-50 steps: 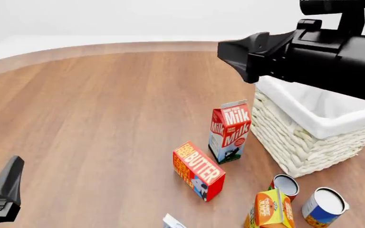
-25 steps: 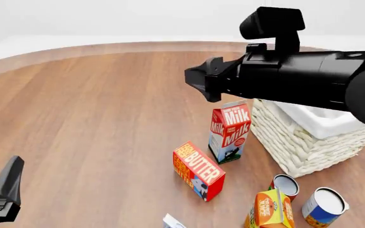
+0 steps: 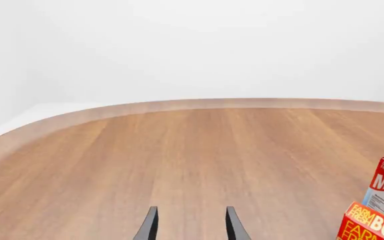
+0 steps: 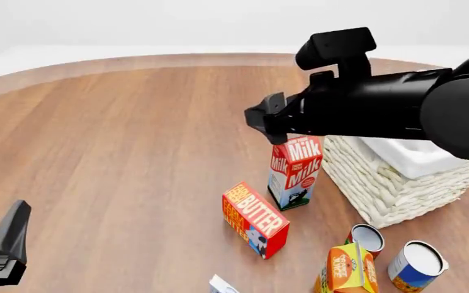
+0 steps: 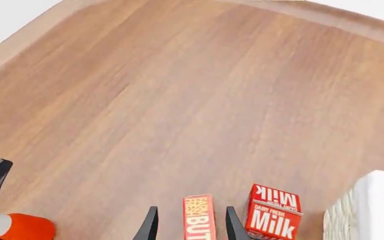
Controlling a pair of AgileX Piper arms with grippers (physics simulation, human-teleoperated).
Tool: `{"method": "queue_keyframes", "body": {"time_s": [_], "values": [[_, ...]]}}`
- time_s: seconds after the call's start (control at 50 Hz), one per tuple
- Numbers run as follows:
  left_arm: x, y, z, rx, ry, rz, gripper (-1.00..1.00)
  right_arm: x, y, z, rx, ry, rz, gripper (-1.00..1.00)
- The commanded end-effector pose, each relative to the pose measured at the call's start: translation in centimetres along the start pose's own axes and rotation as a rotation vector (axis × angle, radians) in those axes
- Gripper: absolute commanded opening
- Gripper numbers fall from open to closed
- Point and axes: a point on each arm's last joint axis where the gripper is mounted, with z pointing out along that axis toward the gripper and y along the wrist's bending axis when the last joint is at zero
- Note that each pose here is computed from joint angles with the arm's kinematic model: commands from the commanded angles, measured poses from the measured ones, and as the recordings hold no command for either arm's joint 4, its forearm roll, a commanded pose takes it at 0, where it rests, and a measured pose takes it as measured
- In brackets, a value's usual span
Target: Pick up the cream cheese box and the butter, and put them in the basket.
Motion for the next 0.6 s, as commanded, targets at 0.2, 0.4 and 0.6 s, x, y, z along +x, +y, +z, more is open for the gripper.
{"method": "queue_keyframes", "body": {"time_s": [0.2, 0.4, 0.6], "values": [[0.0, 0.0, 0.0, 0.000, 0.000, 0.000, 1.00, 4.5, -0.6, 0.6, 0.008, 0.067, 0.035, 1.00], [0.0, 0.0, 0.0, 0.000, 0.000, 0.000, 1.00, 4.8, -1.0, -0.6, 0.022, 0.079, 0.031, 1.00], [0.0, 0.0, 0.0, 0.000, 0.000, 0.000, 1.00, 6.0, -1.0, 0.1, 0.022, 0.103, 0.037, 1.00]]}}
